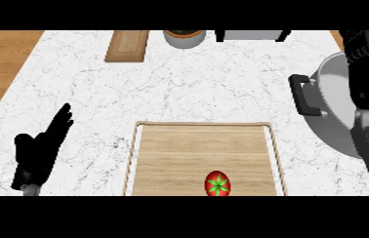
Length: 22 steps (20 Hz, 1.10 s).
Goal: Pick the tomato from the tray and place it in the pot
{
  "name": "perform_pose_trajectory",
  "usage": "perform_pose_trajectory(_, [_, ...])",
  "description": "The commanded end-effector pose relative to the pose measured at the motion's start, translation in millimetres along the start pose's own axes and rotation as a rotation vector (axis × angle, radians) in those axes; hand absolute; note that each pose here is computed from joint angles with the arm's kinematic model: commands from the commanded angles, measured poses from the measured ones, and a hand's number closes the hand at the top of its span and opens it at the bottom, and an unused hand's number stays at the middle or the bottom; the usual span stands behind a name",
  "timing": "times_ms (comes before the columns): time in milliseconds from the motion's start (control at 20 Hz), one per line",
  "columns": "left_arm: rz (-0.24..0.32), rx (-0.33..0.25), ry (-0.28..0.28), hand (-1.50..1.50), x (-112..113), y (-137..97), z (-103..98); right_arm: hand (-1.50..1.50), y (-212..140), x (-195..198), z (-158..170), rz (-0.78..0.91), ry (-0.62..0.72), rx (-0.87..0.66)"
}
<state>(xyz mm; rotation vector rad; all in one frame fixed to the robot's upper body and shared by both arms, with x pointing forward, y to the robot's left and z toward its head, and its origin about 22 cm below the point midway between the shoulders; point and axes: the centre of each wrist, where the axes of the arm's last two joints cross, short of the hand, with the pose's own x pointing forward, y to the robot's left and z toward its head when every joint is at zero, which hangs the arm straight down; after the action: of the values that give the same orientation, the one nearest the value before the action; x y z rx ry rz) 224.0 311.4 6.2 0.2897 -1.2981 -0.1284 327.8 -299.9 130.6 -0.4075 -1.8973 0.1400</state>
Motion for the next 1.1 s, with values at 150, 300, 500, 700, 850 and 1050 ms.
perform_pose_trajectory(150, [0.119,-0.054,-0.160,0.00,52,-24,-14,-1.50,119,12,47,-0.361,0.122,0.267])
perform_pose_trajectory(300, [0.153,-0.086,-0.156,0.00,49,-36,-9,-1.50,79,-8,42,0.272,-0.029,0.466])
perform_pose_trajectory(500, [0.260,-0.069,-0.147,0.00,61,-54,-6,-1.50,128,-7,124,0.088,-0.074,0.108])
perform_pose_trajectory(700, [0.252,-0.065,-0.136,0.00,62,-50,-5,-1.50,121,21,184,0.137,-0.174,0.161])
perform_pose_trajectory(850, [0.244,-0.047,-0.135,0.00,71,-48,-12,-1.50,96,25,213,0.297,-0.094,0.253])
perform_pose_trajectory(1050, [0.274,-0.070,-0.147,0.00,81,-56,-9,-1.50,75,56,214,0.467,-0.004,0.294])
